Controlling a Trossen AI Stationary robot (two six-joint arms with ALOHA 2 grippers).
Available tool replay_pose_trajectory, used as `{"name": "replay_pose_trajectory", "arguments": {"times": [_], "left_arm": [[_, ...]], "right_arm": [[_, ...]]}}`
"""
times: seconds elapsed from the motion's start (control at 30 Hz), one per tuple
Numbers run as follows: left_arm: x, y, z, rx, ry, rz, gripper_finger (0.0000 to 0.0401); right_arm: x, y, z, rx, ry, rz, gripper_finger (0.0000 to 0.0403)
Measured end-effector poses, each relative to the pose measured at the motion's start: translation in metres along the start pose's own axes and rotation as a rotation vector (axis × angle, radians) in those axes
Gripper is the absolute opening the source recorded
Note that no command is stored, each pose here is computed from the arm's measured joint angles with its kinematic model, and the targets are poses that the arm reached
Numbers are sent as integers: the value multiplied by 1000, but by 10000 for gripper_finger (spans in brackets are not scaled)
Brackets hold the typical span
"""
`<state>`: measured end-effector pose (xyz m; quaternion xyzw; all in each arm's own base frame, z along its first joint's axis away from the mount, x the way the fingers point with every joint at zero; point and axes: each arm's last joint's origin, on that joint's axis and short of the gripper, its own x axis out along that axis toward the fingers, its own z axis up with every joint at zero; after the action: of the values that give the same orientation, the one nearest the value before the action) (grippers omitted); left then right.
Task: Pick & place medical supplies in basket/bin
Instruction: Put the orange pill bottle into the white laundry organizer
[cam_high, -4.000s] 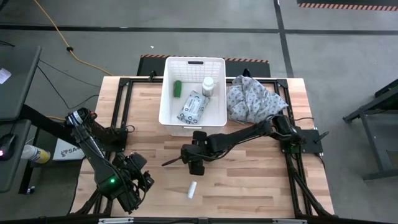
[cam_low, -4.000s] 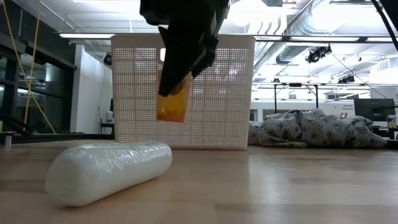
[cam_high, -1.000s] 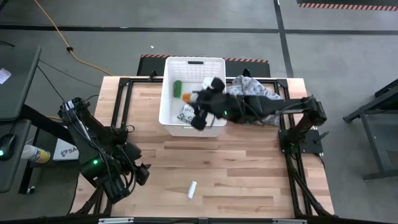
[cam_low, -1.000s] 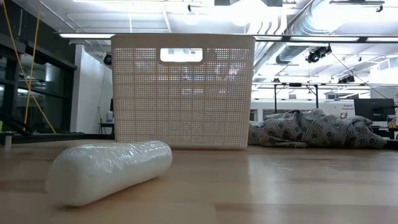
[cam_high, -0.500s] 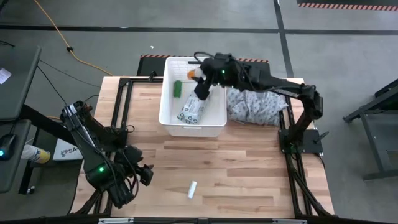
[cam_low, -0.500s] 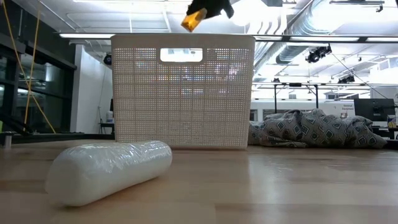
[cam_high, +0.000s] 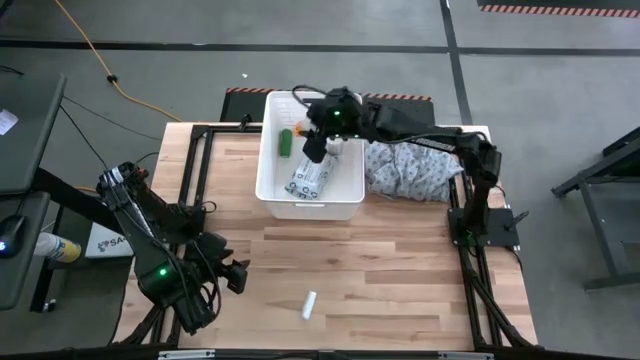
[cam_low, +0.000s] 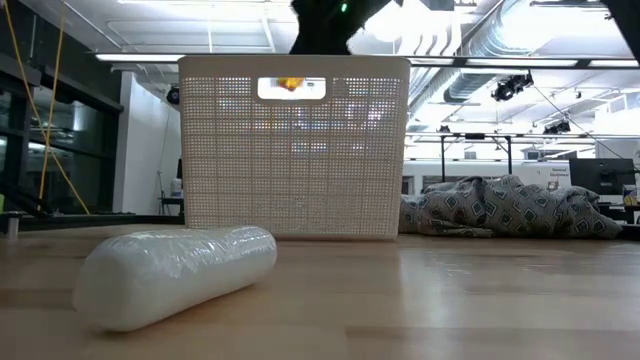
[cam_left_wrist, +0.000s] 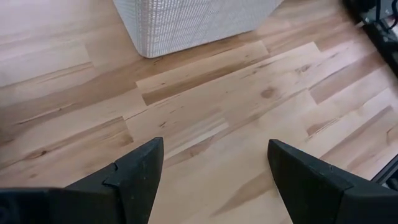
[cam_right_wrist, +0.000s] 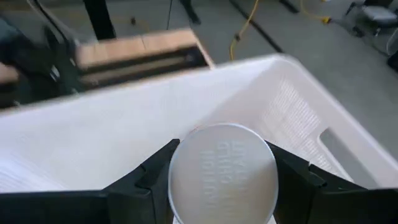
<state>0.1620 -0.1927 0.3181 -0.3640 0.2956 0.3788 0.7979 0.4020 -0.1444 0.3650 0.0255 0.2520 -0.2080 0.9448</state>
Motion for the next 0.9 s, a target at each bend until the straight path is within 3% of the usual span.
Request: {"name": "replay_pose_trajectory", "arguments": {"times": [0.17,0.53,0.9], "left_arm": [[0,0,0,-18,-2,-1,319],[14,-6,14,-43,-18,51,319],[31,-12,32,-17,-13,124,319]], "right_arm": [[32,-10,-18,-32,71,-24,186],[59,-47,-37,27,130,-10,186],[86,-54,-59,33,207,22,186]]}}
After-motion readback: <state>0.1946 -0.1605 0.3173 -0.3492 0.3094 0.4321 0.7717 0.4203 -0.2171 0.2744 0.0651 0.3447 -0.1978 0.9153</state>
